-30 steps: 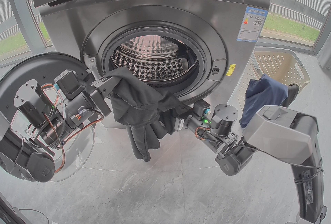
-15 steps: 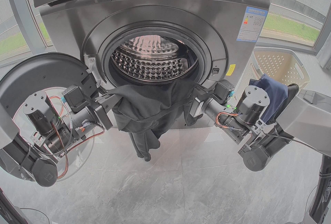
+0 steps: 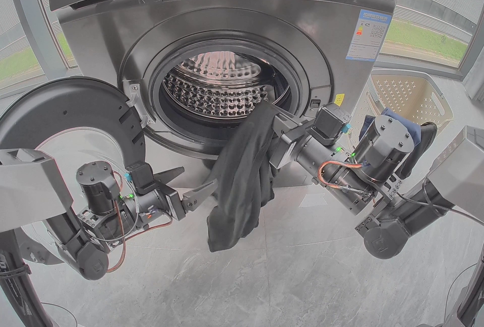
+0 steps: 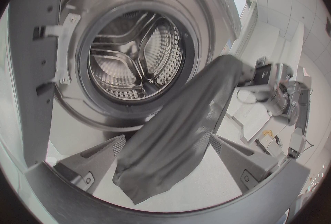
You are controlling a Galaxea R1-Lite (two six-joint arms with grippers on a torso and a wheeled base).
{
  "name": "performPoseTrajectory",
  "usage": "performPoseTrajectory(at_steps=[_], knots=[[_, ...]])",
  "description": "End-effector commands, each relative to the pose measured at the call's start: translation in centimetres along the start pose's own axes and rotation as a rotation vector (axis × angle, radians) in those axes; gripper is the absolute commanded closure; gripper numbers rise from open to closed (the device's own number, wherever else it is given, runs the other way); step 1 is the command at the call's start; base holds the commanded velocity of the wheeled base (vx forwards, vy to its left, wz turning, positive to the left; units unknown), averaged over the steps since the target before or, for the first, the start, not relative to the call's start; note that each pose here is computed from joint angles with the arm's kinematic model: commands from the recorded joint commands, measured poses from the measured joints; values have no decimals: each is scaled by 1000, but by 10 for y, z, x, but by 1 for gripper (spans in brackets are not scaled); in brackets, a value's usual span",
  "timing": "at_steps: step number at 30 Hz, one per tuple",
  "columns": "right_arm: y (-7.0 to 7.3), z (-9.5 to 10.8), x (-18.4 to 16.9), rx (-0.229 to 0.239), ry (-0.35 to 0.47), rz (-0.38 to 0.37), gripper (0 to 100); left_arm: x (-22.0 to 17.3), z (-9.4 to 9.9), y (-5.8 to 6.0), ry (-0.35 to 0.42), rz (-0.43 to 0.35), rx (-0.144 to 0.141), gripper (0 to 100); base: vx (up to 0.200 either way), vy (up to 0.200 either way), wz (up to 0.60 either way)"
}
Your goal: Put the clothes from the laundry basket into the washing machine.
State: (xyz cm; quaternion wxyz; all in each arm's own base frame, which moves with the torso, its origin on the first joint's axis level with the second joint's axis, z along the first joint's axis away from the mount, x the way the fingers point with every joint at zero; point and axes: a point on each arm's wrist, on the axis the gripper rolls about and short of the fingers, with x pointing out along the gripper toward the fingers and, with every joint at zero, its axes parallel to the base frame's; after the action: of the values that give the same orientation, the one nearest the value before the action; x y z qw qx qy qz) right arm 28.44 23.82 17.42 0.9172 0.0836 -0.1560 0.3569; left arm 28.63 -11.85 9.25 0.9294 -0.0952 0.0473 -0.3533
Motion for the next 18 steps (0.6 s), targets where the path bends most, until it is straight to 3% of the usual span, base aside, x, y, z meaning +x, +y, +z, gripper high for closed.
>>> performPoseTrajectory(at_steps=[1, 3, 9, 18], knots=[[11, 4, 10, 9, -35, 22, 100, 14, -35, 9, 100, 10, -6, 0, 0, 0, 0], [11, 3, 12, 9, -40, 20, 100, 15, -38, 10, 109, 9, 3, 0, 0, 0, 0], [9, -5, 23, 10, -40, -9, 100, 16, -57, 9, 171, -17, 95, 0, 0, 0, 0], [5, -7, 43, 8, -62, -47, 100, 23, -65, -7, 192, -71, 112, 0, 0, 0, 0]])
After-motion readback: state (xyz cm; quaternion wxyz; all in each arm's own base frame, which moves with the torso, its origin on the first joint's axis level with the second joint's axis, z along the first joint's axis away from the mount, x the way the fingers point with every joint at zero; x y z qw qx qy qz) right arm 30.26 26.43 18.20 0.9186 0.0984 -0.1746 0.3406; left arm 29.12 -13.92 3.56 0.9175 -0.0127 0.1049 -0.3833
